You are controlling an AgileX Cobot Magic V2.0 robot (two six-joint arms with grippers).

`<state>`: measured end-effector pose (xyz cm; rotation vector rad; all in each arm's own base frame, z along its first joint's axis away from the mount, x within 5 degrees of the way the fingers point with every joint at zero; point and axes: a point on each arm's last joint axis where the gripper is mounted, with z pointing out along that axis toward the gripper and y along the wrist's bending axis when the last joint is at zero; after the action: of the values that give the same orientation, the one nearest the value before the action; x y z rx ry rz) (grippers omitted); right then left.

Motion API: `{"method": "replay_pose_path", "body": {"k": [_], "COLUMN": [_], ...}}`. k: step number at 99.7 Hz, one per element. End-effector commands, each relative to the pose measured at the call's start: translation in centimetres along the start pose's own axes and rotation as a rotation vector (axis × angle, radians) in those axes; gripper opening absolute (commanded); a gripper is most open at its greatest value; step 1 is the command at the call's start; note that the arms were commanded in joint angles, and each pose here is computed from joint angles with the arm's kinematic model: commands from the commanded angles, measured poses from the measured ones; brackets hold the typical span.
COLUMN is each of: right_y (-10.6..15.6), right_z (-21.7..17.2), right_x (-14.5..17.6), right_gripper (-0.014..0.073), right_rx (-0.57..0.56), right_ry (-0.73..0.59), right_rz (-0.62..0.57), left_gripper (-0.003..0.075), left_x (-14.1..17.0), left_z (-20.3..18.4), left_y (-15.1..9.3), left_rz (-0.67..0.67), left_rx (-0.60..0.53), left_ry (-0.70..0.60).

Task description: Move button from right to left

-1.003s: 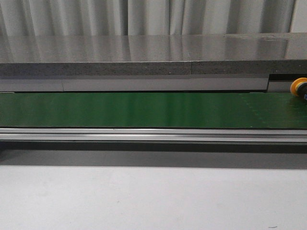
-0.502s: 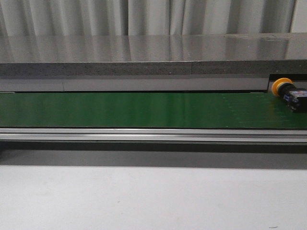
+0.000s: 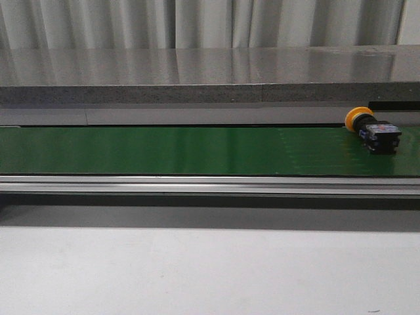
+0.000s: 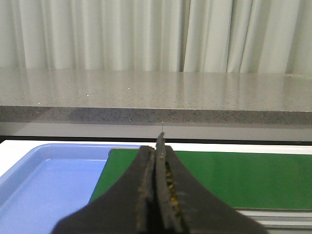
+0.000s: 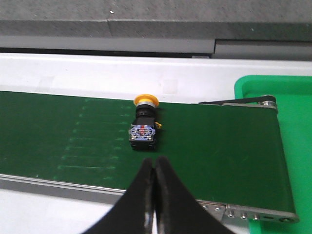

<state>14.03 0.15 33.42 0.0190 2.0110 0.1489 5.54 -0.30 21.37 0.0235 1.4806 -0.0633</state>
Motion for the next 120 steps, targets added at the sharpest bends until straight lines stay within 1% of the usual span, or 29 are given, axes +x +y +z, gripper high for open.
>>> {"method": "replay_pose_path", "body": {"k": [1,29,67,81,92,120], "right_y": [0.5,0.7,0.6,0.7,0.7,0.1], "right_z": [-1.6,-4.1,-5.7,-6.7,-6.9,-6.1], "right_x": [-0.6,3.1,8.2,8.8,9.1,9.6], "right_gripper": [-0.0066,-0.0066,-0.0066,-0.0066,-0.0066,-0.0066], "right_rx": [-0.003,-0.003,-0.008,-0.001,-0.007,0.026], "right_ry": [-0.165,-0.312,-0.408,-0.497,-0.503,-0.557], "right_rz": [-0.014,-0.026,-0.033,-0.039,-0.043,-0.009], "left_gripper": [-0.002,-0.002,-0.002,-0.002,-0.002,-0.002], "left_x": [-0.3,-0.3,-0.3,-0.3,-0.3,-0.3], "left_z": [-0.2,-0.2,-0.2,-0.2,-0.2,-0.2], "left_y": [-0.1,-0.1,-0.1,-0.1,-0.1,-0.1], "left_rz": [-0.015,-0.015,-0.015,-0.015,-0.015,-0.015], "left_rx": [0.014,0.014,0.014,0.014,0.014,0.014], "left_ry": [-0.084,-0.084,-0.084,-0.084,-0.084,-0.084]}}
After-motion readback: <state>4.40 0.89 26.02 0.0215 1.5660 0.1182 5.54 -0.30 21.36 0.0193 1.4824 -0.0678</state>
